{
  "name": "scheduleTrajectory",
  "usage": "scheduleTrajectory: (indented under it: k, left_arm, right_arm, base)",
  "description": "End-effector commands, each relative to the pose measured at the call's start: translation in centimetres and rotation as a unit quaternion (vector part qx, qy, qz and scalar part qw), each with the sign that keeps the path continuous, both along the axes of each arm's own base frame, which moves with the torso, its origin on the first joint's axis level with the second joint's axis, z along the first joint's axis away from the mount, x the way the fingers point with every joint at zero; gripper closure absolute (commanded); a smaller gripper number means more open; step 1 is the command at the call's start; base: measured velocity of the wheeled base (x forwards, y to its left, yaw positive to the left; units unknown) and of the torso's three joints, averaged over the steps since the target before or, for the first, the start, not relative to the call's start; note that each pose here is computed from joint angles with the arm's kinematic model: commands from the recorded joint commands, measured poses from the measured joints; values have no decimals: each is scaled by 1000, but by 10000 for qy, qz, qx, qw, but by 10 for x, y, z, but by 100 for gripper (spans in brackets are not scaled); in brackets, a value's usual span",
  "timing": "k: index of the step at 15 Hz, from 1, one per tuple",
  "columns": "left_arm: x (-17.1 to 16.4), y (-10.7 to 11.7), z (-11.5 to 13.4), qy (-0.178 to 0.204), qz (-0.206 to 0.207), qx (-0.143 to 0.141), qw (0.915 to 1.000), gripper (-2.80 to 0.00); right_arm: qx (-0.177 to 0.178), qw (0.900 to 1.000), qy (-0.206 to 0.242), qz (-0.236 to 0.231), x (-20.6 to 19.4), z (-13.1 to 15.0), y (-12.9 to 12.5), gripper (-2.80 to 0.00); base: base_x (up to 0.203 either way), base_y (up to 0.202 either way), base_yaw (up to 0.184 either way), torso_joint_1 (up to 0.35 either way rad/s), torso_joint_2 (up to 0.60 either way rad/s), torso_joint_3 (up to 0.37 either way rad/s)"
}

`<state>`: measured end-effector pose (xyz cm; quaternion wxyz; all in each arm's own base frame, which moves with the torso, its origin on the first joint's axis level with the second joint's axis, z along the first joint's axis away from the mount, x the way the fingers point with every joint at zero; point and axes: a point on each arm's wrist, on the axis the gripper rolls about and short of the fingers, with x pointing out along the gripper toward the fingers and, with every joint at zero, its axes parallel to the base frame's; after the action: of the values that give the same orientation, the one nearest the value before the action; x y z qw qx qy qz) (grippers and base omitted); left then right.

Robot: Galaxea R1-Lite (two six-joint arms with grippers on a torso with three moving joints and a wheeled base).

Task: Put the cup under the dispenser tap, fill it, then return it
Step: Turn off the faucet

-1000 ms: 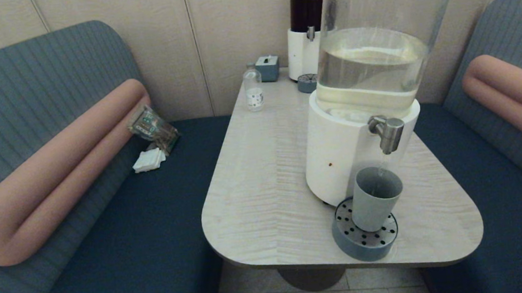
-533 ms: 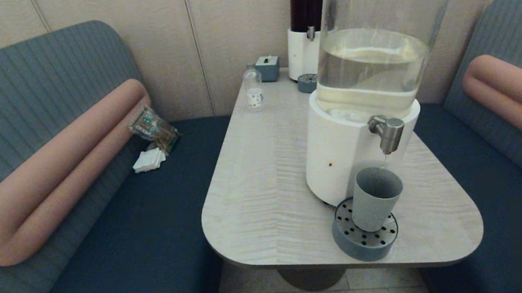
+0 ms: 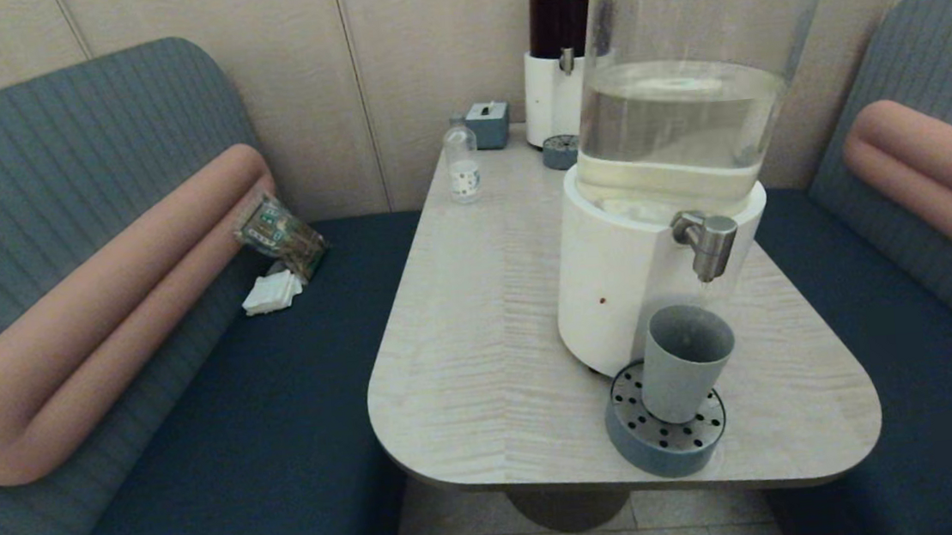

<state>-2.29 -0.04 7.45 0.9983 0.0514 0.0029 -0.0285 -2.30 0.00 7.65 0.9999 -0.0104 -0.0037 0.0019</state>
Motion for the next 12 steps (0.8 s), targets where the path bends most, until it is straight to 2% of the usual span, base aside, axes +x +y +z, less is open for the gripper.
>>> scheduleTrajectory:
  k: [1, 5, 7, 9, 12]
  left_arm:
    - [0, 0, 0, -8, 0, -13, 10000, 0]
    - [-1, 0, 1, -18, -22, 29, 10000, 0]
    - [-6, 0, 21, -277, -114, 11, 9996, 0]
    - [-15, -1, 69, -642, -333, -82, 9973, 0]
    - [0, -3, 174, -921, -649, -601, 9918, 0]
  right_arm:
    - [42, 10000, 7, -3, 0, 0, 0, 0]
    - [43, 10000, 7, -4, 0, 0, 0, 0]
    - [43, 10000, 7, -4, 0, 0, 0, 0]
    - [43, 10000, 7, -4, 0, 0, 0, 0]
    - [45, 10000, 7, -4, 0, 0, 0, 0]
  base:
    - [0, 0, 0, 0, 0, 0]
    - [0, 0, 0, 0, 0, 0]
    - [61, 0, -1, -1, -2, 2]
    - [177, 0, -1, 13, -2, 7]
    - [25, 0, 0, 7, 4, -1]
